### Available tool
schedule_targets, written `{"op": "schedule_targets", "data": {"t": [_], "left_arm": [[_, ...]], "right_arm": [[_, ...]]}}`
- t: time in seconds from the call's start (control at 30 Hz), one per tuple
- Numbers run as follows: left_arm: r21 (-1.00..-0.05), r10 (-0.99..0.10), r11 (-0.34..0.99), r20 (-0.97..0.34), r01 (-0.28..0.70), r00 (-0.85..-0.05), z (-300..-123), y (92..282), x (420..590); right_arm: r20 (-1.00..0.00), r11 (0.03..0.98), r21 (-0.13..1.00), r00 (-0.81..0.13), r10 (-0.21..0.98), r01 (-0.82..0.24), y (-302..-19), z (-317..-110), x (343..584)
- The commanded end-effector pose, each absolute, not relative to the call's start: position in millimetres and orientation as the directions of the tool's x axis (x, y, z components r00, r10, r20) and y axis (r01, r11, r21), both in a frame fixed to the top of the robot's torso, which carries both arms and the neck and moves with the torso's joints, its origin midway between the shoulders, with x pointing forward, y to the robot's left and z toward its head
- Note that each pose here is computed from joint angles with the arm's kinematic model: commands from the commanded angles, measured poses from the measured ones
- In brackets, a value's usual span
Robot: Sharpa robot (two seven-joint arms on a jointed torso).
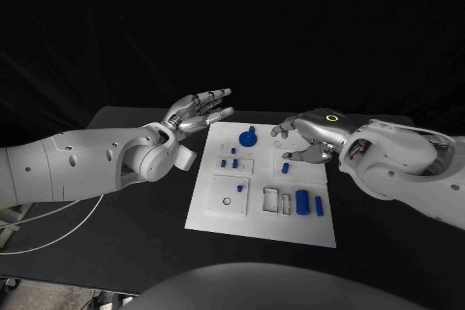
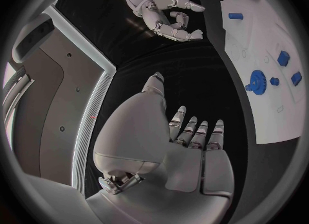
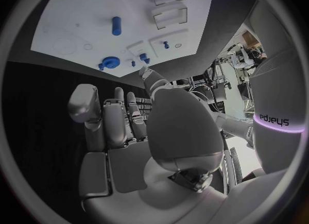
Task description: Assemble the parts on the task board
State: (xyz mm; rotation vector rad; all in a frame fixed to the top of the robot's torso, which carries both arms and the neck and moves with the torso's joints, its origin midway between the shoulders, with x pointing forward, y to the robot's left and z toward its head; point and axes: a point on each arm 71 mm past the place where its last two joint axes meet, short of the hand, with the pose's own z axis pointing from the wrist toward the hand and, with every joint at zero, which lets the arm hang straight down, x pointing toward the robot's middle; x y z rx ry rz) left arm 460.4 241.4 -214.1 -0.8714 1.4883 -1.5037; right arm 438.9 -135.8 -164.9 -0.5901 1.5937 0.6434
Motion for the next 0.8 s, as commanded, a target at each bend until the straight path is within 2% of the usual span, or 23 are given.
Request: {"op": "schedule_targets", "data": {"t": [0.03,0.2,0.37,0.8], "left_arm": [[-0.995,-0.897,0.022,-0.064,0.099,-0.438,-212.3,237.5,459.3],[-0.994,-0.894,0.019,-0.064,0.104,-0.443,-212.6,234.9,459.1],[-0.995,-0.890,0.016,-0.061,0.102,-0.451,-213.9,231.4,459.0],[-0.995,-0.884,0.018,-0.063,0.101,-0.463,-214.8,228.6,458.8]], "right_arm": [[-0.993,0.707,0.118,-0.095,0.072,-0.697,-148,-159,438],[-0.992,0.741,0.121,-0.112,0.062,-0.660,-169,-164,442],[-0.987,0.772,0.128,-0.157,0.036,-0.623,-185,-181,442],[-0.974,0.780,0.164,-0.226,0.030,-0.603,-180,-224,442]]}}
